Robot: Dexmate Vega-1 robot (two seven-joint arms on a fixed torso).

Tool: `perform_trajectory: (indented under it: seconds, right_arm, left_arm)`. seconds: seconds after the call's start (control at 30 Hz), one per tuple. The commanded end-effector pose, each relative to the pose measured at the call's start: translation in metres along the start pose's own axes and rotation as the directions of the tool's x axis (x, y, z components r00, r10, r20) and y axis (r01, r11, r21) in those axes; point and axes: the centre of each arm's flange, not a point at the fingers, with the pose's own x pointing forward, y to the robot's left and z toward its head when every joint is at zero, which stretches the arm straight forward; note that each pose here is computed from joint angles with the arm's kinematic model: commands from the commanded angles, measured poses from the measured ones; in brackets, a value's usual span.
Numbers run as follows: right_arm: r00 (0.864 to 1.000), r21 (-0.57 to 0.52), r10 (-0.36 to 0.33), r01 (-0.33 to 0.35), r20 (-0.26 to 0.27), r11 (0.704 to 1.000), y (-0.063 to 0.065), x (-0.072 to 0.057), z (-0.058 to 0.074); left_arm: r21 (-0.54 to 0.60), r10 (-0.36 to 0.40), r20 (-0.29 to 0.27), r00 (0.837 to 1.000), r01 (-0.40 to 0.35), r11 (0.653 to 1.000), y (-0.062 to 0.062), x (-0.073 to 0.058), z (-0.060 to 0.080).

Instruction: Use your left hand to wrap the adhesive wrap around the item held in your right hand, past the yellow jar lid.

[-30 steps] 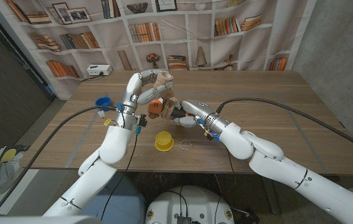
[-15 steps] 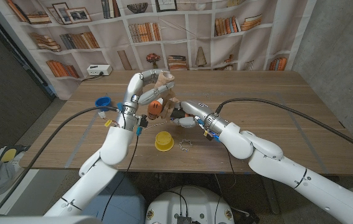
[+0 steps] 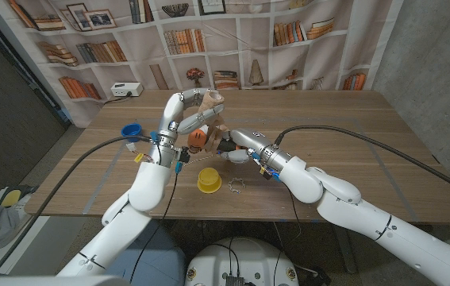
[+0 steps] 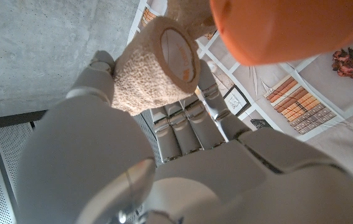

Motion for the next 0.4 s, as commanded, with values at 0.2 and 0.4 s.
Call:
perform_trajectory:
  seconds: [0.2,0.4]
  right_arm:
    - [1.0,-0.003,-0.001,0.001,0.003,1.0,-0.0003,-0.0027,0.0017]
    - [1.0,-0.003,-0.002,0.002,-0.001,1.0,-0.0001,-0.0046,0.0024]
  left_arm:
    - [0.001,-0.002,0.01,1.0,0.002,1.0,-0.0016,-0.0028,0.0047]
    - [-0.002,-0.006,0.016,1.0,0.006,1.0,-0.0029,-0.0029,0.0063]
